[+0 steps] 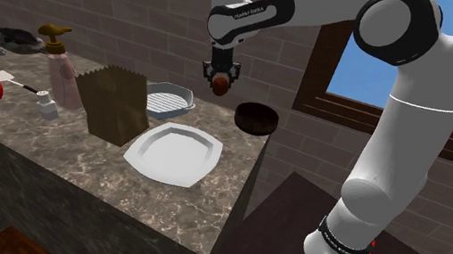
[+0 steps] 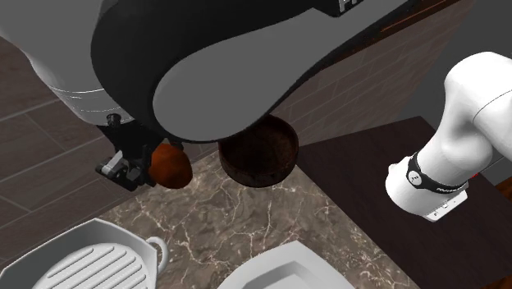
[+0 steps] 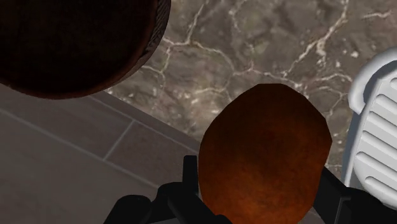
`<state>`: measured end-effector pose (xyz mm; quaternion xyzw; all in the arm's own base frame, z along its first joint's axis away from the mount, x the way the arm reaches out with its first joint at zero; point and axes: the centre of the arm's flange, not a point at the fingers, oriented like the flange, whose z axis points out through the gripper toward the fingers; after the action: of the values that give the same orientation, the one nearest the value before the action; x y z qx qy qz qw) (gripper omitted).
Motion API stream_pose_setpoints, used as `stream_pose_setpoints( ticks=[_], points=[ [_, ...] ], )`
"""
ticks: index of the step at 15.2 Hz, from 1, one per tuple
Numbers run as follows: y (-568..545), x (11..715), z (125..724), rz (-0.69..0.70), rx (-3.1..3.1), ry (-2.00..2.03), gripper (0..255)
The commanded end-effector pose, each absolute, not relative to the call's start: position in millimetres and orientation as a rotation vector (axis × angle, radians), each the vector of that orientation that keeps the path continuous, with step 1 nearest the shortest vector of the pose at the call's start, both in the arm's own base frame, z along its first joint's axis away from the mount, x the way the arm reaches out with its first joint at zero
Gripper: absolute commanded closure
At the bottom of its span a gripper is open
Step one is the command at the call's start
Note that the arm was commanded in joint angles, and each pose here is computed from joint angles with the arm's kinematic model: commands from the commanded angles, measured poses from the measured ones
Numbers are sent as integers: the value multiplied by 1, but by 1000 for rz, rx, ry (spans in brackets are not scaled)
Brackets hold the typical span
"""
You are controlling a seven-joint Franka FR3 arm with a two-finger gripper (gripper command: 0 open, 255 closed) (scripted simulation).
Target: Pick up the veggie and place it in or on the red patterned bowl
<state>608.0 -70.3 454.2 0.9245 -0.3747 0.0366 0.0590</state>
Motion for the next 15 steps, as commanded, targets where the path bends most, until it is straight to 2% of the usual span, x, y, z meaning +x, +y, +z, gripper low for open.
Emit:
stream_pose_setpoints(
  ticks=[1,10,15],
  points=[
    [-70,608,464,110,2800,-1135,255],
    [-70,608,510,110,2800,-1135,255],
    [-85,544,512,110,2800,-1135,255]
  ],
)
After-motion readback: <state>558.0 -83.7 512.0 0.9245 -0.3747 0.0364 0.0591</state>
